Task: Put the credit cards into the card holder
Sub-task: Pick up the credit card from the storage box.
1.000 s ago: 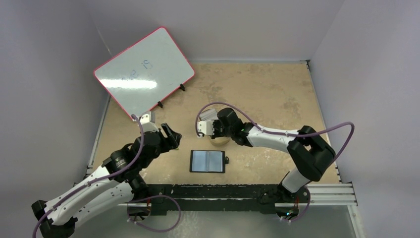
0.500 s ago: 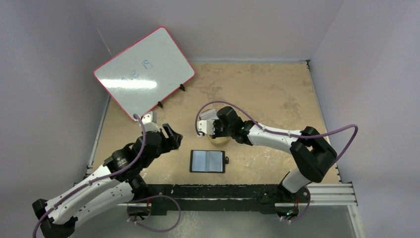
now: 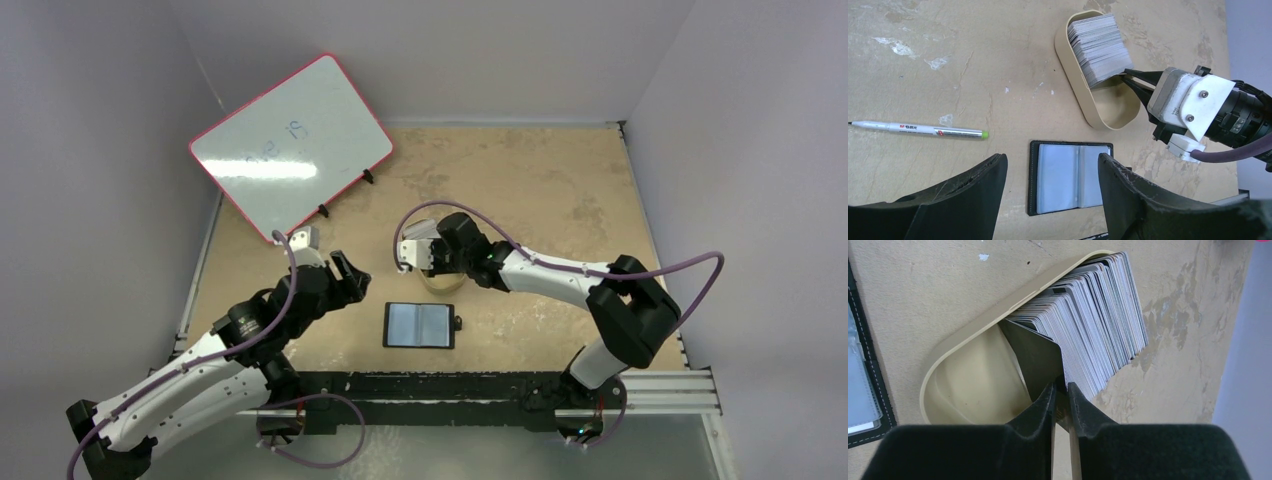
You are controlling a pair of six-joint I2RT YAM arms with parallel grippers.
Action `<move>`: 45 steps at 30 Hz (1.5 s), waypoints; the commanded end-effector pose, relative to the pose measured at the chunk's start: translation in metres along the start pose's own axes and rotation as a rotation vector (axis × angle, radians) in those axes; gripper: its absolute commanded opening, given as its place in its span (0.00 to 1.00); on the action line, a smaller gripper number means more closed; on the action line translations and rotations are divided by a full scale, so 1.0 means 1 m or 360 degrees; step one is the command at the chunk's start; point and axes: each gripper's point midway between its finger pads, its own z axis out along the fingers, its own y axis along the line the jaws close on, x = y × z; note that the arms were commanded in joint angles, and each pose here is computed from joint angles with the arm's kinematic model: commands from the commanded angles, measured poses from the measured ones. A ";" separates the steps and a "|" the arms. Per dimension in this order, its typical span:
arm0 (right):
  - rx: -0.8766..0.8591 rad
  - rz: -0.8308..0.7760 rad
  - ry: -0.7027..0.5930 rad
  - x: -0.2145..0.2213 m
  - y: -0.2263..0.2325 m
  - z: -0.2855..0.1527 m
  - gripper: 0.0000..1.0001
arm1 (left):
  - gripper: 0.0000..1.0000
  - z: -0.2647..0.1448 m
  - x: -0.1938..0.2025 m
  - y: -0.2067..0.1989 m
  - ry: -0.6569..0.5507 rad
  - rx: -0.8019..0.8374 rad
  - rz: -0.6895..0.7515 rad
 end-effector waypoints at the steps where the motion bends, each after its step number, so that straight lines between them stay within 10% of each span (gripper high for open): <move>1: 0.0136 -0.0016 -0.0044 -0.016 -0.032 -0.016 0.14 | 0.66 0.001 -0.004 -0.011 -0.0025 0.0060 -0.0041; 31: 0.0131 0.0063 -0.0103 -0.035 -0.046 -0.051 0.00 | 0.66 0.002 -0.001 -0.012 -0.0007 0.0068 -0.0056; 45: 0.0180 0.1022 -0.0600 -0.103 -0.065 -0.106 0.00 | 0.66 -0.001 0.002 -0.060 0.0063 0.0418 -0.0170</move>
